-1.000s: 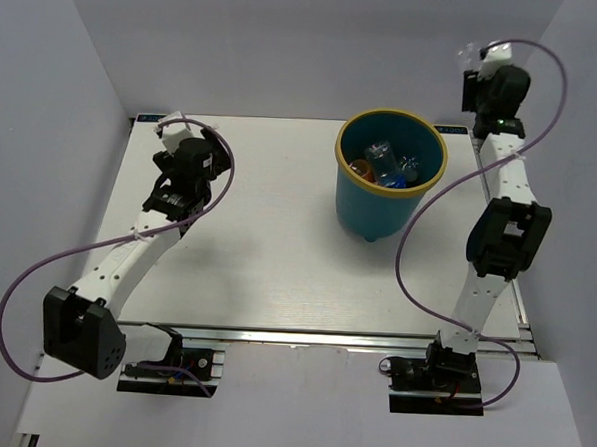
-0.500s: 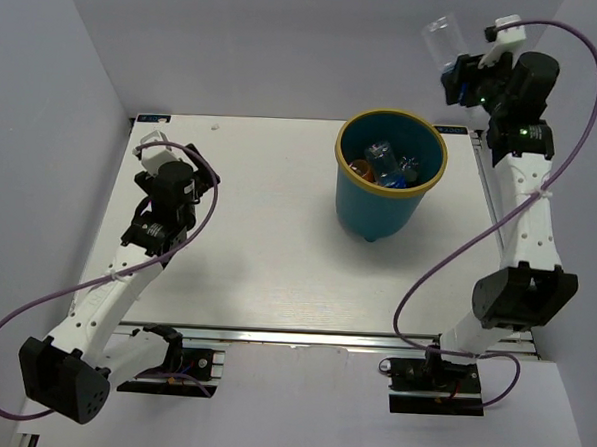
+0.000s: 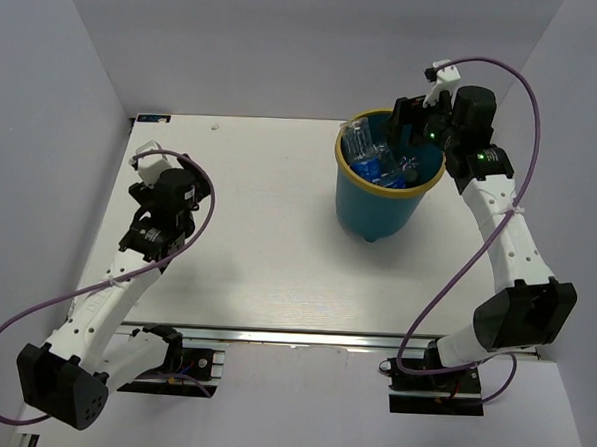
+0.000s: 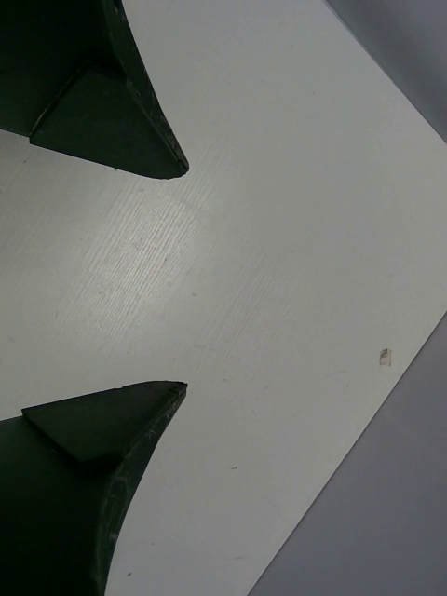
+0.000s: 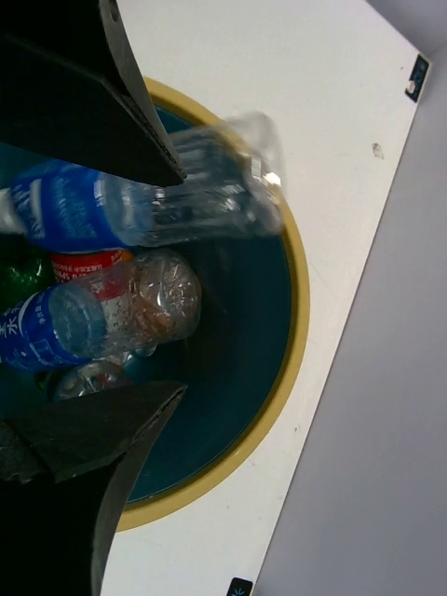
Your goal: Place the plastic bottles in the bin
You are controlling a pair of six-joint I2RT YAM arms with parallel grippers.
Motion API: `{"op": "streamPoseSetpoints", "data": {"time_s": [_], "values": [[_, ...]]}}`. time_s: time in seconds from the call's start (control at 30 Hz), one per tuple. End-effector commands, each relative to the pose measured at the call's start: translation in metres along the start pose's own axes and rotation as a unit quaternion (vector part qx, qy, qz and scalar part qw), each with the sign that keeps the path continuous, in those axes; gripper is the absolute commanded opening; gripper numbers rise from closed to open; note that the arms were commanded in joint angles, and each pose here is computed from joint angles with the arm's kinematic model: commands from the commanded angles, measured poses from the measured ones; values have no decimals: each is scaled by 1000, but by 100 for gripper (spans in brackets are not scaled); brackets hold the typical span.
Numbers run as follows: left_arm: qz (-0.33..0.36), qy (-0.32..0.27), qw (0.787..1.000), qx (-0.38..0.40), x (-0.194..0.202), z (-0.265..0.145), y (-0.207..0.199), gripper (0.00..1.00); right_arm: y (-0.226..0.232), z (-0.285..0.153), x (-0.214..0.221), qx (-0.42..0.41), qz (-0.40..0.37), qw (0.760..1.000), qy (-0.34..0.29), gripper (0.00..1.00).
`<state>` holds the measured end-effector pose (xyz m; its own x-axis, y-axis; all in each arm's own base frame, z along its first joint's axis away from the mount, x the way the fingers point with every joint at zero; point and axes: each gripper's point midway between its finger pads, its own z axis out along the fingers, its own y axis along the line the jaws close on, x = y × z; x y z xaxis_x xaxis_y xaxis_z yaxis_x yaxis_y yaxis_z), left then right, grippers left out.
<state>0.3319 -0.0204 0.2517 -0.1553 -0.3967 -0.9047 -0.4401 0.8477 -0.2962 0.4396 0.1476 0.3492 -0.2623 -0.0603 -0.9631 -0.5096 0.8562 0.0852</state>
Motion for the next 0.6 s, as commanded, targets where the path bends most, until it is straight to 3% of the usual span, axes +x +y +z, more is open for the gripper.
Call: {"op": "streamPoseSetpoints", "data": {"time_s": [0.0,0.1,0.2,0.27,0.37,0.43,0.5,0.57], "values": [[-10,-16,1000,-13,-8,-8,11,98,7,-16,-39,-2,4,998,-59,89],[-13,-14,1000,-7,-7,-5,9,98,-1,-30,-53,39,15,996,-84,89],[-16,8,1000,-18,0,11,18,98,-53,-66,-60,179,60,976,-107,89],[-26,27,999,-8,5,18,19,98,-72,-85,-56,203,89,968,-117,89],[-48,39,998,-11,7,30,31,98,-104,-113,-19,233,158,954,-101,89],[-67,33,997,-22,3,37,43,98,-111,-127,29,270,192,942,-63,89],[-80,44,996,-20,10,43,51,98,-116,-144,85,334,243,909,-51,89],[-100,51,993,-41,13,53,75,98,-117,-151,113,361,292,883,-72,89]]}}
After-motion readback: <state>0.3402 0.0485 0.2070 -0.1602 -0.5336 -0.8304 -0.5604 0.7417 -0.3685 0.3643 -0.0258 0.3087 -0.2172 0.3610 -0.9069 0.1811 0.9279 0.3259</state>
